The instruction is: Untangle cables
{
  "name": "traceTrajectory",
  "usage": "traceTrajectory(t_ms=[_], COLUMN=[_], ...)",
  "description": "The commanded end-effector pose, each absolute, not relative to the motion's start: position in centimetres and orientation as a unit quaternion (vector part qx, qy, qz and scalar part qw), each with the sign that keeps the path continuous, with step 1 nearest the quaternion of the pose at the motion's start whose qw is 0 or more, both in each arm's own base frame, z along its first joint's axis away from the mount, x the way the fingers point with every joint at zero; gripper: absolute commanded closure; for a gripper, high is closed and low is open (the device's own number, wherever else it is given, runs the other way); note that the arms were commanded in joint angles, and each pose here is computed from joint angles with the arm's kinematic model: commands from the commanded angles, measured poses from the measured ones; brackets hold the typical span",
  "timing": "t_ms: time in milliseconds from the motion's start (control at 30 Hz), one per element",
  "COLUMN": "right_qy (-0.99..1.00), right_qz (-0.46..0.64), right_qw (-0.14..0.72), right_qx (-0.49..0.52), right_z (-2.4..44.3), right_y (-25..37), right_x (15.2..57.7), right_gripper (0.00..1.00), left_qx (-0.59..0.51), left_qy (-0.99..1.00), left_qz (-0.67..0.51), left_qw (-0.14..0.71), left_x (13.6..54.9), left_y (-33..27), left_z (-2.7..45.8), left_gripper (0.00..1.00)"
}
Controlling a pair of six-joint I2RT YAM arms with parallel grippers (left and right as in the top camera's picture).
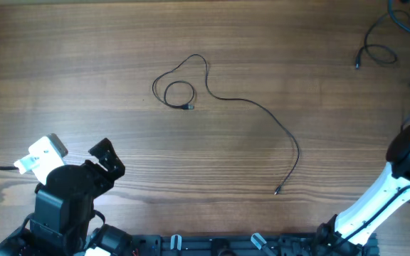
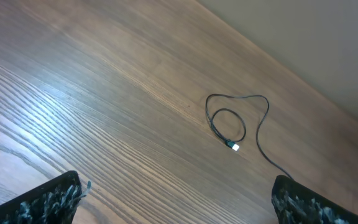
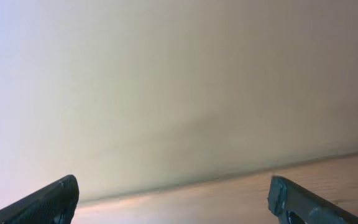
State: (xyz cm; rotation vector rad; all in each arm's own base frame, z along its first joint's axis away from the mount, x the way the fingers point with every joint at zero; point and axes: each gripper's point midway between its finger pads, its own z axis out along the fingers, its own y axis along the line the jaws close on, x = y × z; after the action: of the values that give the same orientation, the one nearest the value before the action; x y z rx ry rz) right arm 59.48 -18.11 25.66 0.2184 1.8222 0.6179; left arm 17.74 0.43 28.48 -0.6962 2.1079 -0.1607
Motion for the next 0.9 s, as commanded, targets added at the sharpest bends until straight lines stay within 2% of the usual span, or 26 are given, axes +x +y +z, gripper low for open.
traceTrajectory(t_ms=[0, 333, 533, 633, 767, 867], right_qy=[0.787, 0.873, 0.94, 0.951, 0.949, 0.959], right_qz=[0.407, 0.366, 0.245, 0.202, 0.208, 0.18], right_qw=[0.461, 0.32, 0.217, 0.195, 0.171, 0.163], right_qx=[0.05, -0.033, -0.095, -0.127, -0.164, -0.148], right_z=[23.7, 16.6, 11.1, 9.7, 8.5, 6.4], right_y=[-8.2, 5.8, 11.2, 14.5, 20.1, 22.8], right_x=[58.8, 56.2, 51.9, 50.5, 48.1, 46.7], right_gripper=[0.0, 0.0, 0.0, 0.0, 0.0, 0.0], left_qx=[-0.286, -0.286, -0.286, -0.286, -0.286, -0.286], left_qy=[0.848, 0.848, 0.848, 0.848, 0.848, 0.848], left_qz=[-0.066, -0.066, -0.066, -0.066, -0.066, -0.066], left_qw=[0.441, 0.442, 0.441, 0.441, 0.441, 0.441], left_x=[17.8, 17.8, 17.7, 17.8, 17.8, 17.7], left_y=[0.5, 0.5, 0.5, 0.5, 0.5, 0.5], left_z=[28.4, 28.4, 28.4, 28.4, 28.4, 28.4], left_gripper=[0.0, 0.0, 0.0, 0.0, 0.0, 0.0])
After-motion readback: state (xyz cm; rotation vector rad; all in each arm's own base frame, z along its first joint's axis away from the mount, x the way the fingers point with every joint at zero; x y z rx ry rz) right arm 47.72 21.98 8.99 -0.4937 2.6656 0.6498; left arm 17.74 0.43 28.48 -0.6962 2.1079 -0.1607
